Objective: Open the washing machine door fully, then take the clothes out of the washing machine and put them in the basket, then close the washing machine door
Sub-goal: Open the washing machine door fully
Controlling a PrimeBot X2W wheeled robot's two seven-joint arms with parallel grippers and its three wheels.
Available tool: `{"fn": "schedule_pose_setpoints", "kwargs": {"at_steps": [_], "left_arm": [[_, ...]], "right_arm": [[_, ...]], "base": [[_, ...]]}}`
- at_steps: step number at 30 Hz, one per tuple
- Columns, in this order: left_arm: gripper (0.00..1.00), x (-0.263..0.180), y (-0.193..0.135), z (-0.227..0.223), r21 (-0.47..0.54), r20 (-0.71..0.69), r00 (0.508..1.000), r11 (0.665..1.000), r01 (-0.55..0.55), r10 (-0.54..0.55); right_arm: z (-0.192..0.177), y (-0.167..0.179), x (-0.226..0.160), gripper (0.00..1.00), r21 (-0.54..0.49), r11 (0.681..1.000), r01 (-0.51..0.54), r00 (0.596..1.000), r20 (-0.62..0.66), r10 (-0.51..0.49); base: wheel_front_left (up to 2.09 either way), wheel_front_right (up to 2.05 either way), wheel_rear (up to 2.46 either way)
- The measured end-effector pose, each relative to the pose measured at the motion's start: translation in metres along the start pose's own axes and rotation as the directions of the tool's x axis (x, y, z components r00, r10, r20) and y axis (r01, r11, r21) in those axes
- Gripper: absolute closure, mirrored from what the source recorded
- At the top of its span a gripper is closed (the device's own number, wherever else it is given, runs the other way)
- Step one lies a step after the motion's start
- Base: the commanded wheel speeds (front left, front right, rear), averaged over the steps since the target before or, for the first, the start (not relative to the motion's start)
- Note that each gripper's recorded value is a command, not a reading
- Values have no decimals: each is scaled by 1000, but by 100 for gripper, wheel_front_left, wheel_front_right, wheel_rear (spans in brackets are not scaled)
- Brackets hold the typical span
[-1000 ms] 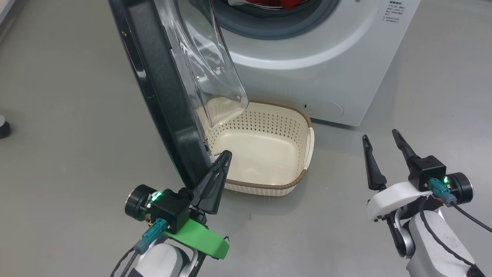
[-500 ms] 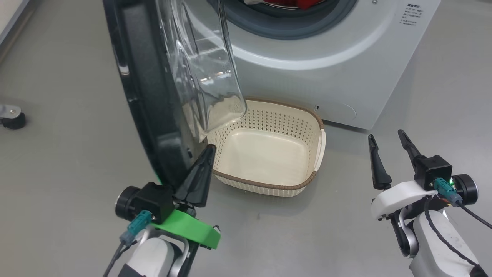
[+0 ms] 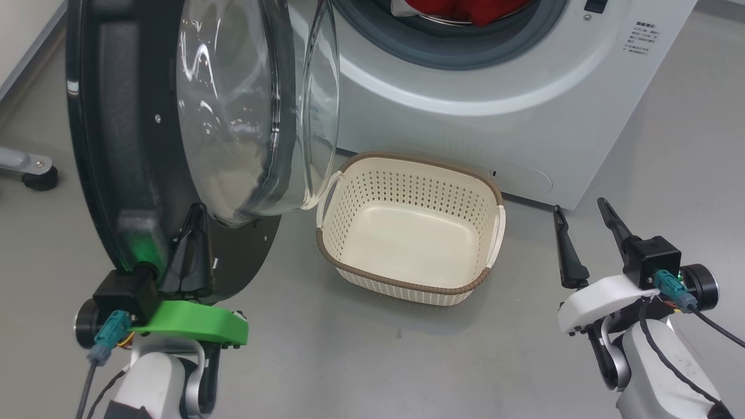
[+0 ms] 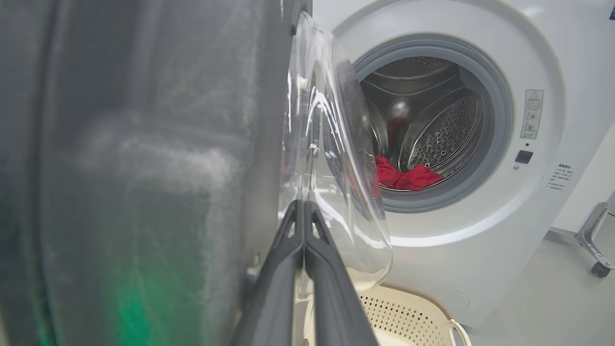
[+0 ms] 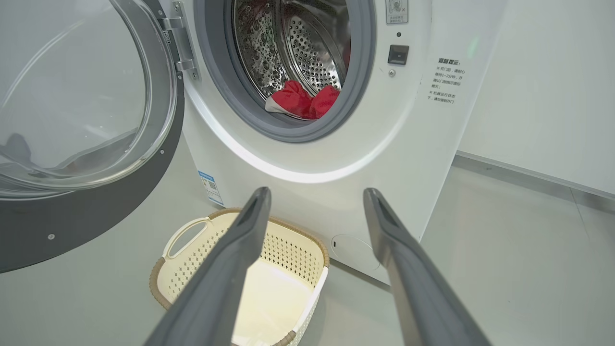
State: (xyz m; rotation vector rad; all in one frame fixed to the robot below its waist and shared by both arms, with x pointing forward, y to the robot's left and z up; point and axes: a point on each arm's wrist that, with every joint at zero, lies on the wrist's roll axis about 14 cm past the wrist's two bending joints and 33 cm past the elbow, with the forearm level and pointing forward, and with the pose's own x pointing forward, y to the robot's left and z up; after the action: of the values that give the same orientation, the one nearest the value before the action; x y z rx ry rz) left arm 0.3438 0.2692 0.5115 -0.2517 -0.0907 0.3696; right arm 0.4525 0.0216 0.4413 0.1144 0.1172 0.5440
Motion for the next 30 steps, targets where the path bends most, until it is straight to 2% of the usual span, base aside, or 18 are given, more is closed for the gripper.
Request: {"fn": "schedule_pose_setpoints", "kwargs": {"at_steps": [11, 30], "left_arm": [[100, -1, 51, -3, 49, -16, 991, 990, -130, 131], [100, 13, 123, -2, 84, -23, 944, 941, -327, 330]], "right_arm": [[-1, 0, -4, 0, 6, 1000, -2, 1000, -3, 2], [-17, -20, -8, 0, 13, 999, 43, 998, -38, -43]], "base": [[0, 0, 0], [0, 0, 0]]}}
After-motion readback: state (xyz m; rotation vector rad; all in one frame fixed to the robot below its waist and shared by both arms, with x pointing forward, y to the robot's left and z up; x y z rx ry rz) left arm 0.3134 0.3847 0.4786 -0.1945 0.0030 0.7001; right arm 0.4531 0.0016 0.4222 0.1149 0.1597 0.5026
